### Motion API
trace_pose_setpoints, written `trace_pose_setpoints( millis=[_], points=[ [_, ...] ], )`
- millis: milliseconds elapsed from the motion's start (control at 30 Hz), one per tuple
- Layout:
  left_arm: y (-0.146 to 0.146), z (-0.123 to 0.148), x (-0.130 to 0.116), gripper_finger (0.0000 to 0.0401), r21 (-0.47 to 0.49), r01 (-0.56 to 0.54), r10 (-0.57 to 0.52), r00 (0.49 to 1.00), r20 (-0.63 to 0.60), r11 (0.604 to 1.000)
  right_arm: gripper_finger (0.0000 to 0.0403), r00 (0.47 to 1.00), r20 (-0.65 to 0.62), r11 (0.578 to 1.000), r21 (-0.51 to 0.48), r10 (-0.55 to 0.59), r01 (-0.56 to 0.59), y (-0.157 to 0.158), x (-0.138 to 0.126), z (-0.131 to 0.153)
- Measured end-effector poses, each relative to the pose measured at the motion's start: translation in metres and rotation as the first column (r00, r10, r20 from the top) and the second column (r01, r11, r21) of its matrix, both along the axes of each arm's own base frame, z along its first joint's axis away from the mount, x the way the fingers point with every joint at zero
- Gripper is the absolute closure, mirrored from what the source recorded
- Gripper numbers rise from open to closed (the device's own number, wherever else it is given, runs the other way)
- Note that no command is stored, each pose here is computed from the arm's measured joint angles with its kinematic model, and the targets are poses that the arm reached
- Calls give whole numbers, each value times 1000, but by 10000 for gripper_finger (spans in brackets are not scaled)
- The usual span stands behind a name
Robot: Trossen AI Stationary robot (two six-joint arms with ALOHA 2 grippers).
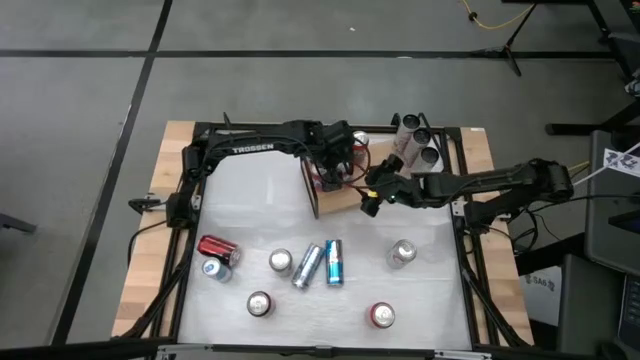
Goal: Place canned beverage on shelf
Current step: Put the center orange soda can on the shelf
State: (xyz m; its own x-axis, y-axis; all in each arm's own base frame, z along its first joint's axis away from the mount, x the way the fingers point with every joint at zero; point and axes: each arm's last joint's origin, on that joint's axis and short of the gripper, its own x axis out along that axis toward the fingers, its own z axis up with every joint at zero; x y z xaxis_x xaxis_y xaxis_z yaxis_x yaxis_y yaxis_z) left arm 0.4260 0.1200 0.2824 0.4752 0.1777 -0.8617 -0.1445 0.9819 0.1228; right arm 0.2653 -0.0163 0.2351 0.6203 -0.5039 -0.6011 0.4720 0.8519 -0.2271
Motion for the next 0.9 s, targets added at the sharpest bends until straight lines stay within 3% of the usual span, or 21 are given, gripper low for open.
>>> trace_pose_setpoints(
  millis=[400, 900],
  points=[
    [1, -8, 2, 103, 78, 11, -6, 998, -55, 997, 62, 994, -93, 998, -53, -50, 45, -2, 12, -25],
    [0, -7, 3, 102, 78, 11, -8, 999, -48, 997, 62, 995, -87, 998, -54, -50, 45, -2, 16, -28]
  ],
)
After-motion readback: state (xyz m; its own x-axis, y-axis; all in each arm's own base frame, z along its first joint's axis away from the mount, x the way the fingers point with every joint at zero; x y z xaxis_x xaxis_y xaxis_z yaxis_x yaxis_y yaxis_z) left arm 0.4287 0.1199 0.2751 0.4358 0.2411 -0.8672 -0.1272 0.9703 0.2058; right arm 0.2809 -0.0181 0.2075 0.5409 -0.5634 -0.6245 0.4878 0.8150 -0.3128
